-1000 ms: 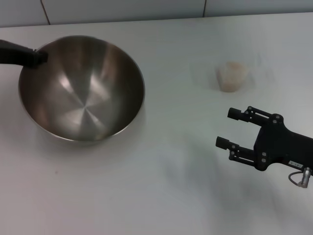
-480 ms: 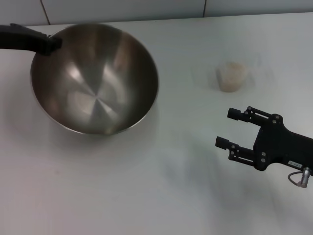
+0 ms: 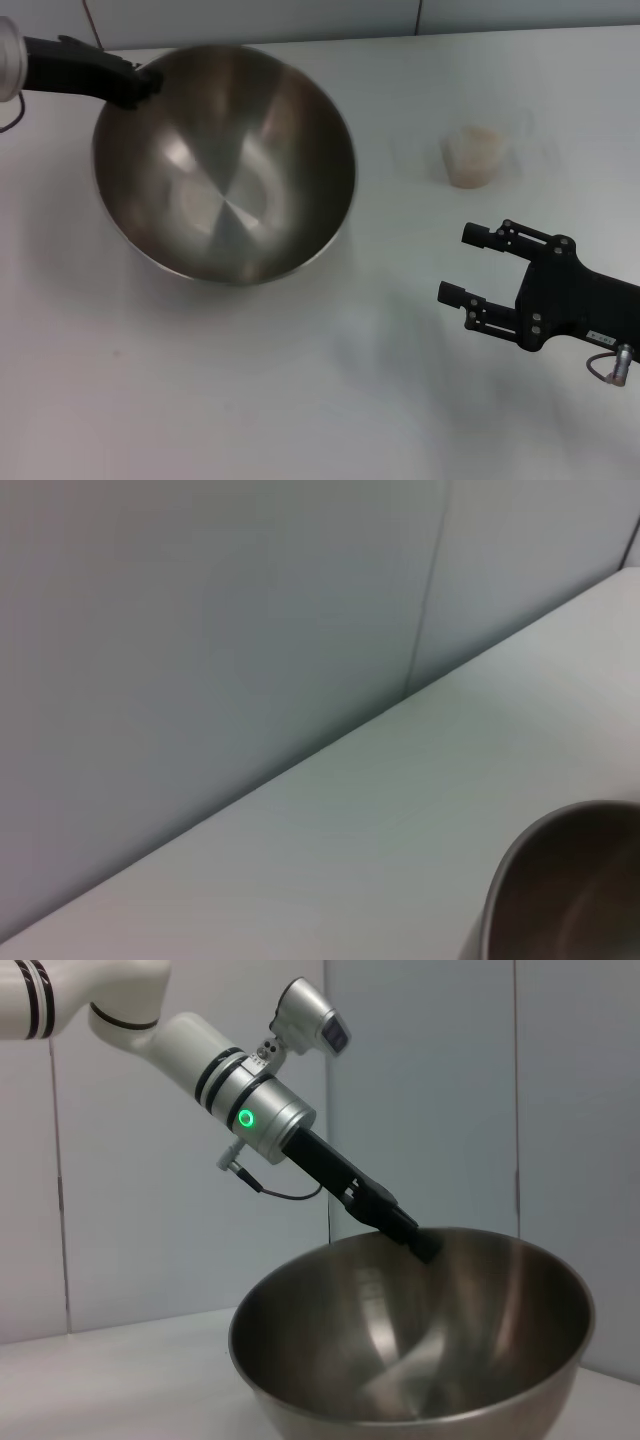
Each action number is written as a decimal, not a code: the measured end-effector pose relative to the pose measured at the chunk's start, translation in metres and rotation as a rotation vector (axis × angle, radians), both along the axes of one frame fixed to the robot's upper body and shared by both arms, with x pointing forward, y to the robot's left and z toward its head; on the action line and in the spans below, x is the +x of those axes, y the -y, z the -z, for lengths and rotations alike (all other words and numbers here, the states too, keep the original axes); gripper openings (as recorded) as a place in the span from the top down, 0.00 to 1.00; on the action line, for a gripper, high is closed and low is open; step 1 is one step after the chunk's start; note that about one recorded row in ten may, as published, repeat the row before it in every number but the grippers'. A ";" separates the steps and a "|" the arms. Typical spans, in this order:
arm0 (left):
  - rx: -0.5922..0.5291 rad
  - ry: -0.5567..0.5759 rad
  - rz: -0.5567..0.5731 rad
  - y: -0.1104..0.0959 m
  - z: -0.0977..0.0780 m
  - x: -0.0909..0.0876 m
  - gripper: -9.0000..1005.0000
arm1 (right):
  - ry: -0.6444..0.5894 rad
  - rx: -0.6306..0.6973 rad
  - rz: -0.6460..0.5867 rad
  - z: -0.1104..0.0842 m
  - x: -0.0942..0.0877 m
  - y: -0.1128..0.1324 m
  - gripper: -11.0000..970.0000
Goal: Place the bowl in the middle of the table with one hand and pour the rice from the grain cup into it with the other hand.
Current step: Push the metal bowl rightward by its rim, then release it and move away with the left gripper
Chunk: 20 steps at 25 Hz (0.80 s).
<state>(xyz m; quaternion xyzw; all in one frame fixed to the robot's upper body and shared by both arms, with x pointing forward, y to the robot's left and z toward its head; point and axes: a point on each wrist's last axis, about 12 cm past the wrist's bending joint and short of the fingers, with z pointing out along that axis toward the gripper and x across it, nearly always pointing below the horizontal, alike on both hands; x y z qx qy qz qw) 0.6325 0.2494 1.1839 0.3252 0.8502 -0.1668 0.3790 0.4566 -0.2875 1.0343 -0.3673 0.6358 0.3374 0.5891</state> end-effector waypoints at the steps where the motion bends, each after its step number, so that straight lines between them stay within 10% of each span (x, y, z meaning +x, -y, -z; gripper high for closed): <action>1: -0.003 0.001 0.011 0.003 0.000 0.000 0.95 | 0.000 0.000 0.000 0.000 0.000 0.000 0.26; 20: -0.009 0.001 0.140 0.041 0.000 -0.002 0.95 | -0.014 0.007 0.011 0.004 -0.006 0.001 0.26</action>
